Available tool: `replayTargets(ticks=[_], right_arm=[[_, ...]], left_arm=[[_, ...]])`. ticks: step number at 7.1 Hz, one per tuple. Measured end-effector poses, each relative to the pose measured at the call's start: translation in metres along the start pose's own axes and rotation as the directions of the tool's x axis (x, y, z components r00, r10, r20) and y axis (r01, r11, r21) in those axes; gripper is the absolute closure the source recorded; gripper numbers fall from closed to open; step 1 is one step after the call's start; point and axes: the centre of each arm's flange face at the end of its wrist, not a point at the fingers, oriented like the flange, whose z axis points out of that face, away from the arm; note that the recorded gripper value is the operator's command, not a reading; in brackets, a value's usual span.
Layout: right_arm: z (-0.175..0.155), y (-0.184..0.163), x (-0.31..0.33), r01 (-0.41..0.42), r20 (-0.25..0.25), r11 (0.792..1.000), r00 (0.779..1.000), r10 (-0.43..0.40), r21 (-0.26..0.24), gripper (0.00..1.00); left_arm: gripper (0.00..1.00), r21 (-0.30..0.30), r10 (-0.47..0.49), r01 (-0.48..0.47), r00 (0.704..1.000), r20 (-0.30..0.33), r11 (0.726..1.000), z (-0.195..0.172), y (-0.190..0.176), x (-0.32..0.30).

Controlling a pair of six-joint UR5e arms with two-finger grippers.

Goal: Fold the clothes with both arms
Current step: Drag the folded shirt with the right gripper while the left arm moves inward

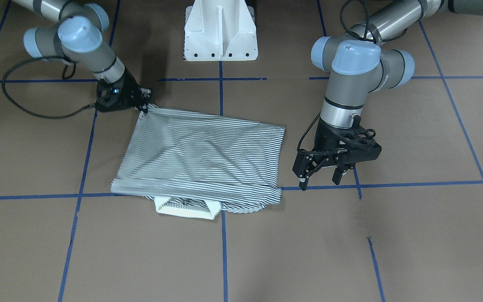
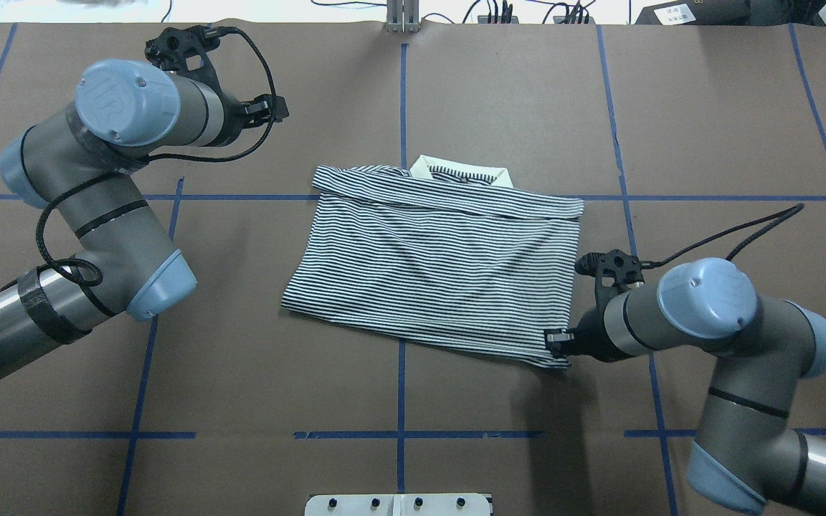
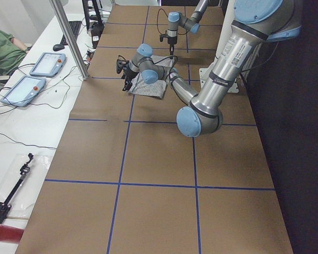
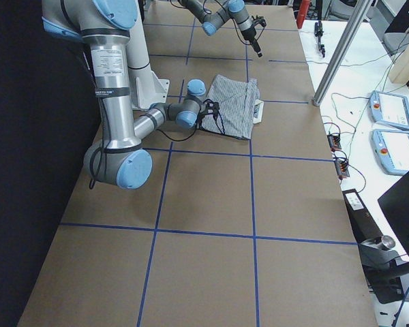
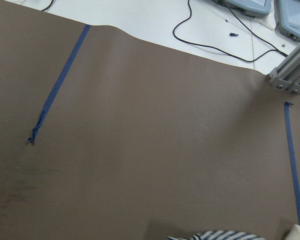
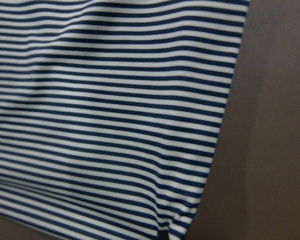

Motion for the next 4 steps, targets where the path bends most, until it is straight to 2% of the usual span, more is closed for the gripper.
replayTargets(ticks=[2,3,4], right_arm=[[-0.011,0.059,0.002,0.002,0.007,0.997,1.000,-0.001,-0.076,1.00],[-0.007,0.085,0.008,0.011,-0.008,0.993,1.000,-0.012,-0.117,1.00],[-0.007,0.107,0.012,0.026,-0.017,0.988,0.999,-0.029,-0.155,0.47]], left_arm=[[0.00,-0.011,-0.020,0.020,1.000,-0.004,1.000,0.001,0.009,0.004],[0.00,-0.021,-0.031,0.031,0.999,-0.008,0.999,0.002,0.017,0.007],[0.00,-0.036,-0.038,0.037,0.999,-0.017,0.999,0.001,0.028,0.013]])
